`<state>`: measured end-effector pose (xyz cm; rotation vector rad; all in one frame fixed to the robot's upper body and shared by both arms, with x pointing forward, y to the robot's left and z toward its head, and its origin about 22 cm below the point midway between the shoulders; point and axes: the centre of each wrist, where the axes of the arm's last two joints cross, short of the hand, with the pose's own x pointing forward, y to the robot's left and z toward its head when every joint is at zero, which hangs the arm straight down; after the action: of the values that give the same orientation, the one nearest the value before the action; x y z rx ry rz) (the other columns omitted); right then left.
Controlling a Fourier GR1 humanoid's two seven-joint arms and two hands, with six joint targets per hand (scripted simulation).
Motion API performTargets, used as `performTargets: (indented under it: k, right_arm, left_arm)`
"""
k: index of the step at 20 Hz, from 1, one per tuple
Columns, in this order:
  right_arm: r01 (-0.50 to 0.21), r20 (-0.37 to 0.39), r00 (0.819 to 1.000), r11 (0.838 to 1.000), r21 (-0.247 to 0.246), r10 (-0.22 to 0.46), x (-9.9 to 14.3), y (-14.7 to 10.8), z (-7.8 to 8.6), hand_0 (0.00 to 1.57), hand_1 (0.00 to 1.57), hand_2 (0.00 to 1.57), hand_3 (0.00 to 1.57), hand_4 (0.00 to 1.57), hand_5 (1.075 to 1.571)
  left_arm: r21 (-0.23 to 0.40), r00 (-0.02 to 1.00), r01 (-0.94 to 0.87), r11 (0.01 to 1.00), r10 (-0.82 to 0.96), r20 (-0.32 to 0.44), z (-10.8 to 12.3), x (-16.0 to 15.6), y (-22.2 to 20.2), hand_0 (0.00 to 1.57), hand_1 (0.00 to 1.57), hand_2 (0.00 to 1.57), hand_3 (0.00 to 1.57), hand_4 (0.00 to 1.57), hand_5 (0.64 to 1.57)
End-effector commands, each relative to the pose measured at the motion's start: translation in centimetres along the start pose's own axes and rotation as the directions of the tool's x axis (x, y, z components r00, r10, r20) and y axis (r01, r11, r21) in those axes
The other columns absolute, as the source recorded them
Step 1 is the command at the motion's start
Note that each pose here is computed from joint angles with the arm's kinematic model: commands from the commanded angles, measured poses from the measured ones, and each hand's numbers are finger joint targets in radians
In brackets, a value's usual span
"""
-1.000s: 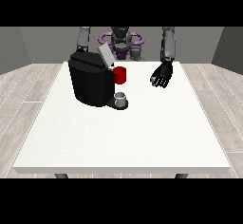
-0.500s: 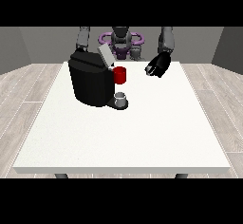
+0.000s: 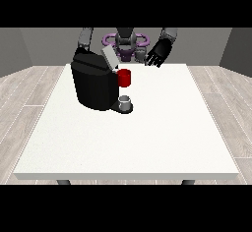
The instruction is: Insert the coffee pod into the coffee machine and close the lid
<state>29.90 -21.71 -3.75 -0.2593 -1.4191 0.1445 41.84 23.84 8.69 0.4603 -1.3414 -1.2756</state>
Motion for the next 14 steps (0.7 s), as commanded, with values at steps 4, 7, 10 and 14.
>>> performTargets:
  k: [4,7,10,14]
  right_arm:
    - [0.042,0.073,0.996,0.999,0.034,-0.045,-0.1,2.3,0.9,0.0,0.0,0.0,0.0,0.0,1.571]
    - [0.031,0.138,0.99,0.999,0.041,-0.036,2.2,1.3,-0.2,0.0,0.0,0.0,0.0,0.0,1.571]
    - [0.014,0.16,0.987,0.999,0.047,-0.021,2.9,1.1,0.2,0.0,0.0,0.0,0.0,0.0,1.571]
    - [0.038,0.223,0.974,0.999,0.039,-0.045,6.4,1.4,-1.4,0.0,0.0,0.0,0.0,0.0,1.571]
  left_arm:
    - [0.054,0.999,0.024,0.998,-0.026,0.038,-0.4,3.1,5.4,1.34,1.34,1.37,1.35,0.56,1.571]
    - [0.123,0.997,-0.073,0.99,0.072,0.012,-0.6,3.8,7.7,0.98,0.98,1.2,1.37,0.51,1.571]
    - [0.162,0.995,-0.097,0.982,0.099,-0.003,1.2,2.0,11.4,1.23,1.23,1.26,1.27,0.5,1.571]
    - [0.213,0.997,-0.075,0.974,0.073,0.015,1.2,5.2,14.8,1.26,1.26,1.29,1.27,0.49,1.571]
